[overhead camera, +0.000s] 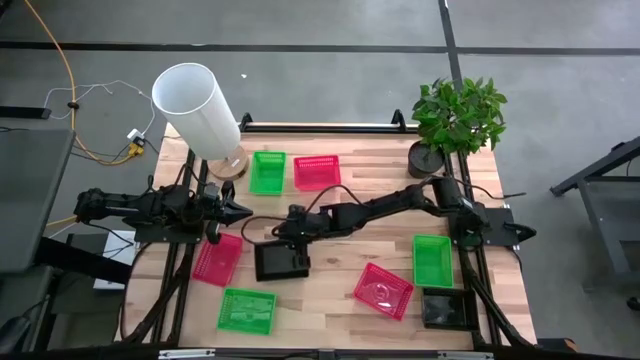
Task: Stack baskets by color
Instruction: Stack the top black bin on the black bin, then stack the right black bin on the left black bin
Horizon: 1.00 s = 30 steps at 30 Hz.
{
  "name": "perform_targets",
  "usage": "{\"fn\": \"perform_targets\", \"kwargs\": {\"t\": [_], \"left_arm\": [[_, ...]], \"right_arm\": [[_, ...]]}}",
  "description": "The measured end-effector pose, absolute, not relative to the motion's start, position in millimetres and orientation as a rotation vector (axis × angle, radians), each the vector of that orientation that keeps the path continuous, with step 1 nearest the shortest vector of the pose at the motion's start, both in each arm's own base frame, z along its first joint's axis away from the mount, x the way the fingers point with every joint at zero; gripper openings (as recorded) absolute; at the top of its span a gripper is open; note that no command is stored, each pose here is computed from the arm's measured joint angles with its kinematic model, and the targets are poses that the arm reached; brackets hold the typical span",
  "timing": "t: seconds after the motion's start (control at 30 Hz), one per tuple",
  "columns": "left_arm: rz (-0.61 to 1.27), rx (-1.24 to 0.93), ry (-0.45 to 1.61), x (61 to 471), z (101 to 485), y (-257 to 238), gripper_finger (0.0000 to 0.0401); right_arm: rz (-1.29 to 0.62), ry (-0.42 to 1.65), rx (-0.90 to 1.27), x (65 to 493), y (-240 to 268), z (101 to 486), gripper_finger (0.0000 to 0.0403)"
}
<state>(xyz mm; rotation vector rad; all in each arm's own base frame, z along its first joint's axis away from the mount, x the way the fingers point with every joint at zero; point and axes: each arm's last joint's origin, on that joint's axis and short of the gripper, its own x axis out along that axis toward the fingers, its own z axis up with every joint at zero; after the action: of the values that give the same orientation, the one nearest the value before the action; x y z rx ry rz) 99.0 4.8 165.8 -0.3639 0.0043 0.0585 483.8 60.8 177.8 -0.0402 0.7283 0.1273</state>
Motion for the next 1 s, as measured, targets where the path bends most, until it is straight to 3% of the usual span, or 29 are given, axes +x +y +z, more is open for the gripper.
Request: {"fn": "perform_targets", "kwargs": {"t": [0.23, 0.63, 1.0], "left_arm": [[0.058, -0.364, 0.004, 99.0, 165.9, 4.7, 0.0001], [0.058, -0.364, 0.004, 99.0, 165.9, 4.7, 0.0001], [0.058, -0.364, 0.004, 99.0, 165.8, 4.7, 0.0001]], "right_arm": [[0.126, 0.729, -0.01, 485.1, 50.1, 177.9, 0.0031], [0.059, 0.698, -0.019, 481.4, 41.0, 197.3, 0.0166], [0.089, 0.69, -0.083, 463.4, 38.6, 237.5, 0.0181]]}}
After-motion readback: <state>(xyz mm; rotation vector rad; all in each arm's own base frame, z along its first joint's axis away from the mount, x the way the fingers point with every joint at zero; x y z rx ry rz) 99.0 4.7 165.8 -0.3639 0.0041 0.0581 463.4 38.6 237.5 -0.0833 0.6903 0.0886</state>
